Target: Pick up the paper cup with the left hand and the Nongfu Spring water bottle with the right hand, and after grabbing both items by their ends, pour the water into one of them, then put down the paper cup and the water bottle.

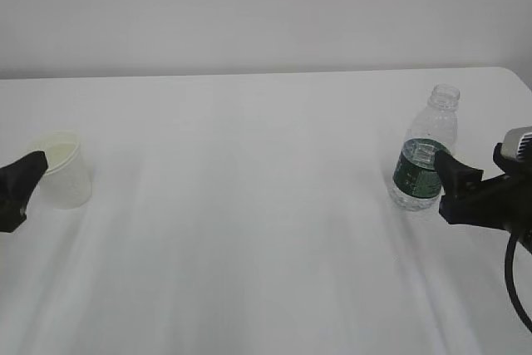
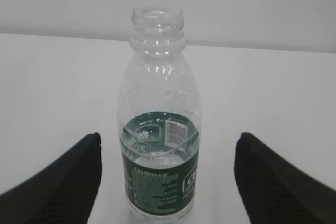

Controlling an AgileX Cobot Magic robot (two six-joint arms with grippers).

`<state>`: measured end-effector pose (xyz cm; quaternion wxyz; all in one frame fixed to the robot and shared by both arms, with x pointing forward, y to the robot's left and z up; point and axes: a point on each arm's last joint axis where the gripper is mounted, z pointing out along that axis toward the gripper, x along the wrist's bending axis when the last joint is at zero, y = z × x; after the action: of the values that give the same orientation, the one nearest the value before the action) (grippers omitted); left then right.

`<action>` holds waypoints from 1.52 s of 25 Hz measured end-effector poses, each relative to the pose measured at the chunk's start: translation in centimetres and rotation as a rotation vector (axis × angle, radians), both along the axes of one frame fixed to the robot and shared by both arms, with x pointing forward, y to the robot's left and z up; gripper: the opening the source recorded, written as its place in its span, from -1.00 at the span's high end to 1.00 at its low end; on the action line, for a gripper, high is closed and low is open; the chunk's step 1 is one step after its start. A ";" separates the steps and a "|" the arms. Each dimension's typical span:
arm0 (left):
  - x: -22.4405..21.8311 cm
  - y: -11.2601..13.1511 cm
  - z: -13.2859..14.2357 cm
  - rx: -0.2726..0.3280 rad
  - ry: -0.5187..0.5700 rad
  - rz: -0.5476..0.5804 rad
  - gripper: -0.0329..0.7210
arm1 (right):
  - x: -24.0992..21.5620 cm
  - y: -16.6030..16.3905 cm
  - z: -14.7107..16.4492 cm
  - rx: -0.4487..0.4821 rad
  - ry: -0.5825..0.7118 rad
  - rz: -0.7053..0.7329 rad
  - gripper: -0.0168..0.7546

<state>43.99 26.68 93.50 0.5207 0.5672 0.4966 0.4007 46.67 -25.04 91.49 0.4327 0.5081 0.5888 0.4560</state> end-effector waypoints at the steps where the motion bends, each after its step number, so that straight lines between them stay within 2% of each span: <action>1: -0.1 0.1 0.3 -0.004 -0.016 0.005 -0.65 | 0.0 0.0 0.1 -0.001 -0.006 0.001 -0.58; 10: -1.0 0.5 2.9 -0.026 -0.099 0.036 -0.65 | -0.3 -0.1 2.3 0.011 -0.086 0.004 -0.58; 19: -1.7 0.7 5.0 -0.035 -0.118 0.046 -0.65 | -1.4 -0.3 4.7 -0.005 -0.125 0.010 -0.58; 29: -3.5 0.9 10.3 -0.048 -0.194 0.045 -0.65 | -3.0 -0.9 7.6 0.006 -0.177 -0.004 -0.58; 38: -6.9 1.2 14.2 0.042 -0.222 0.017 -0.64 | -5.1 -1.6 10.1 0.002 -0.217 -0.013 -0.58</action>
<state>37.08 27.91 107.66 0.5571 0.5258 0.4321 0.4759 41.54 -26.66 101.54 0.4961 0.4601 0.5348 0.5062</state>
